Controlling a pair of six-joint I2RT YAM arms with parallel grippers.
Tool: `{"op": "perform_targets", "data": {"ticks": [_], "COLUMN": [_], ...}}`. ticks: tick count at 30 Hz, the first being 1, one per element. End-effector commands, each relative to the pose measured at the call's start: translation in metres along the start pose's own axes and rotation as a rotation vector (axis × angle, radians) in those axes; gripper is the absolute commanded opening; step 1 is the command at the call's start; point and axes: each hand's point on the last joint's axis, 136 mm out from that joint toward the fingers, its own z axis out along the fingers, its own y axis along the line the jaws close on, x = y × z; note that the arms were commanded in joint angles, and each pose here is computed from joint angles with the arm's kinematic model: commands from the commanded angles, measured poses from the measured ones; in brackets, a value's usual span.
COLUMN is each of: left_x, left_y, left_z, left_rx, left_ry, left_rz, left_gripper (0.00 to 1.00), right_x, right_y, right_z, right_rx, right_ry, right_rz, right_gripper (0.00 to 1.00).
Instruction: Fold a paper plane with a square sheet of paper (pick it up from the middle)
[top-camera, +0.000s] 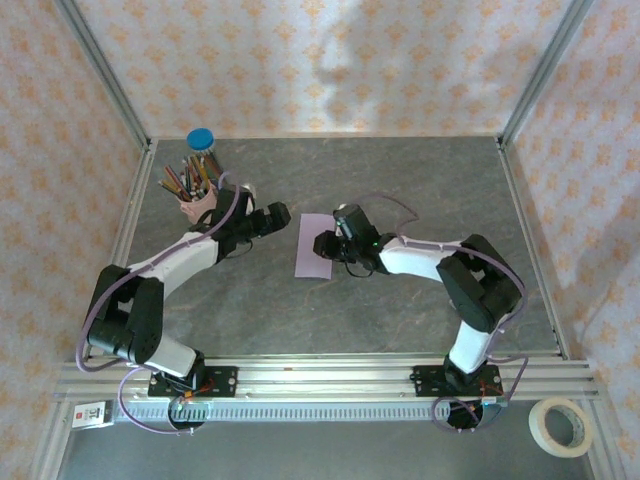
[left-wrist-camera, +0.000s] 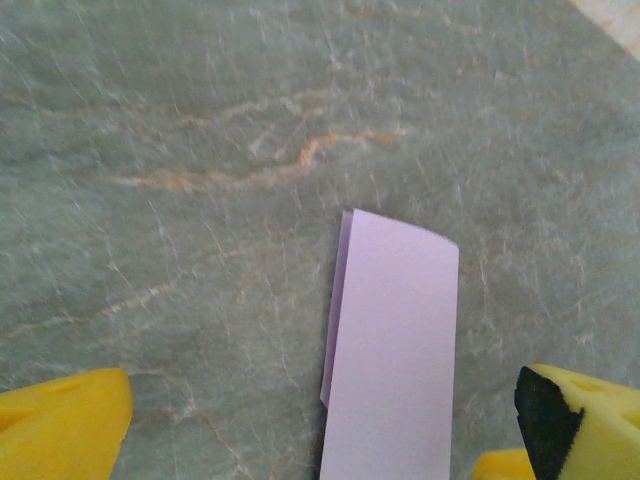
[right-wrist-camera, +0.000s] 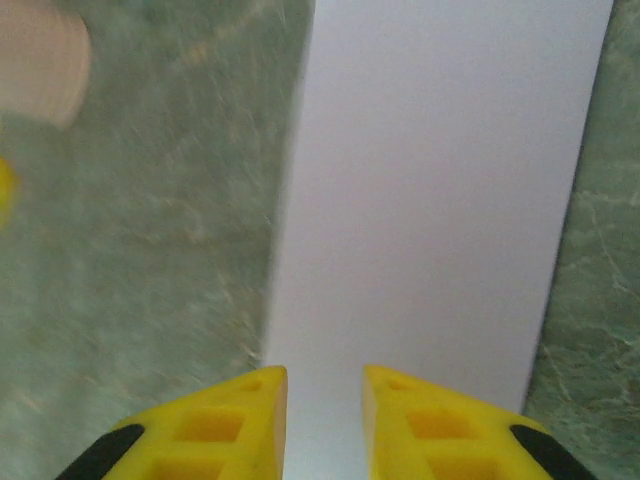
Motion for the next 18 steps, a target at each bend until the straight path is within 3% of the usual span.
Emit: {"op": "perform_targets", "data": {"ticks": [1, 12, 18], "left_x": [-0.001, 0.042, 0.064], "left_y": [-0.014, -0.006, -0.005], "left_z": [-0.003, 0.011, 0.018], "left_rx": [0.077, 0.108, 0.111], "left_ry": [0.027, 0.177, 0.254], "left_rz": [-0.025, -0.066, -0.073], "left_gripper": [0.99, 0.87, 0.75], "right_x": [-0.014, 0.0, 0.012], "right_y": [-0.008, -0.035, -0.05], "right_z": [0.003, 0.026, 0.035], "right_rx": [0.013, 0.073, 0.124], "right_ry": [-0.082, -0.011, 0.03], "right_rz": [0.165, 0.22, 0.214], "right_gripper": [0.25, 0.23, 0.21]}}
